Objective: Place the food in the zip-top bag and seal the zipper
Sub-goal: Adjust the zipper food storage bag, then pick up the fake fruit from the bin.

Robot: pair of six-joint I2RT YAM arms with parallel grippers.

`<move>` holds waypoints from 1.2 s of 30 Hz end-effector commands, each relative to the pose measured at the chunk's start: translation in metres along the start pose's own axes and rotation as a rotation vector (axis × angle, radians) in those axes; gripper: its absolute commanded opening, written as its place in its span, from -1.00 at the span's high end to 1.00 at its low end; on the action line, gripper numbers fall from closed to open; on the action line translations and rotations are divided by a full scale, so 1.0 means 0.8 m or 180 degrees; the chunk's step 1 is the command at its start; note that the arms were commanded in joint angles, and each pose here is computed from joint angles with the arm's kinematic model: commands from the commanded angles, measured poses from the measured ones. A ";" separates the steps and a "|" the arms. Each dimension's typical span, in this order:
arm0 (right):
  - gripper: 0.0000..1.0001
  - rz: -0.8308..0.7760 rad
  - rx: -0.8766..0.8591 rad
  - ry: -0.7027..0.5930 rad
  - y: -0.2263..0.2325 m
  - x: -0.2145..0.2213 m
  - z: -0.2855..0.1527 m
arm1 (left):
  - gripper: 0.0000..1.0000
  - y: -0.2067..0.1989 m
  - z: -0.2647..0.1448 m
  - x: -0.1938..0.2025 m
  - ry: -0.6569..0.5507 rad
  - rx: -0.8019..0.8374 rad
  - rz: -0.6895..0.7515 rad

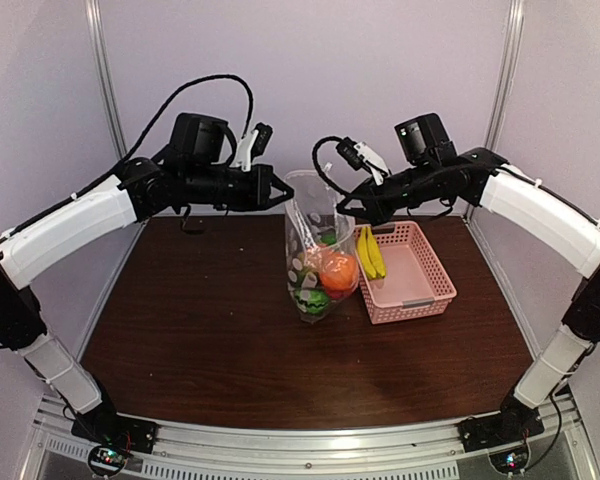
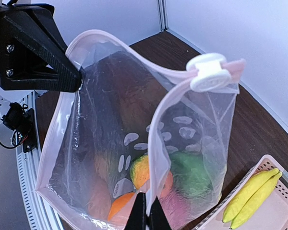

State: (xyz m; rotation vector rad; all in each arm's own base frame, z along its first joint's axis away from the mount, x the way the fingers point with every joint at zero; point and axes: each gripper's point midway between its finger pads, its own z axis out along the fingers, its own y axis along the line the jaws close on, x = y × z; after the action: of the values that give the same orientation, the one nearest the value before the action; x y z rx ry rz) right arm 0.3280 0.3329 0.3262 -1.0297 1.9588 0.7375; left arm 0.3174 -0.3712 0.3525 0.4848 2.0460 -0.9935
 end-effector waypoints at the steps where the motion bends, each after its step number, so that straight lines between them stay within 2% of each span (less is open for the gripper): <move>1: 1.00 0.0094 -0.0128 0.0117 0.003 0.010 0.018 | 1.00 0.013 -0.001 0.003 0.0090 -0.0187 0.0160; 4: 0.97 -0.0037 -0.0035 -0.0063 0.002 -0.022 -0.001 | 1.00 0.005 -0.035 -0.030 -0.0233 -0.0261 0.0260; 6: 0.79 -0.0118 0.0015 -0.0160 0.002 -0.036 -0.011 | 1.00 0.000 -0.045 -0.042 -0.0368 -0.0252 0.0310; 7: 0.61 -0.0151 0.0026 -0.0179 0.001 -0.038 -0.012 | 1.00 0.000 -0.044 -0.042 -0.0374 -0.0237 0.0317; 9: 0.38 -0.0140 0.0021 -0.0160 -0.003 -0.034 -0.010 | 1.00 0.006 -0.028 -0.028 -0.0243 -0.0215 0.0300; 13: 0.22 0.0166 -0.0107 -0.0129 -0.030 -0.015 -0.001 | 1.00 0.018 0.018 0.023 0.0220 -0.0072 0.0117; 16: 0.09 0.0357 0.0050 -0.0141 -0.077 0.008 0.003 | 1.00 0.027 0.033 0.047 0.0324 -0.0022 0.0003; 19: -0.08 0.0467 0.0522 -0.0018 -0.146 0.046 0.012 | 1.00 0.033 0.038 0.058 0.0374 -0.0046 -0.0022; 23: -0.14 0.0685 0.0924 0.0334 -0.226 0.110 0.037 | 1.00 0.037 0.040 0.065 0.0454 -0.0075 -0.0036; 26: -0.14 0.0811 0.1035 0.0544 -0.264 0.146 0.058 | 1.00 0.037 0.037 0.066 0.0455 -0.0074 -0.0048; 32: -0.14 0.0866 0.1215 0.0783 -0.307 0.188 0.097 | 1.00 0.037 0.031 0.068 0.0450 -0.0092 -0.0064; 36: -0.14 0.0991 0.1271 0.0731 -0.323 0.190 0.113 | 1.00 0.039 0.029 0.068 0.0446 -0.0114 -0.0070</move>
State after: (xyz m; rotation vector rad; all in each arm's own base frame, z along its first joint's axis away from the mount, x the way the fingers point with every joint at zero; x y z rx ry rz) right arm 0.5016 0.2114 0.0956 -0.6576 2.4493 0.4188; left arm 0.3152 -0.3737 0.2650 0.5462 2.2547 -0.9258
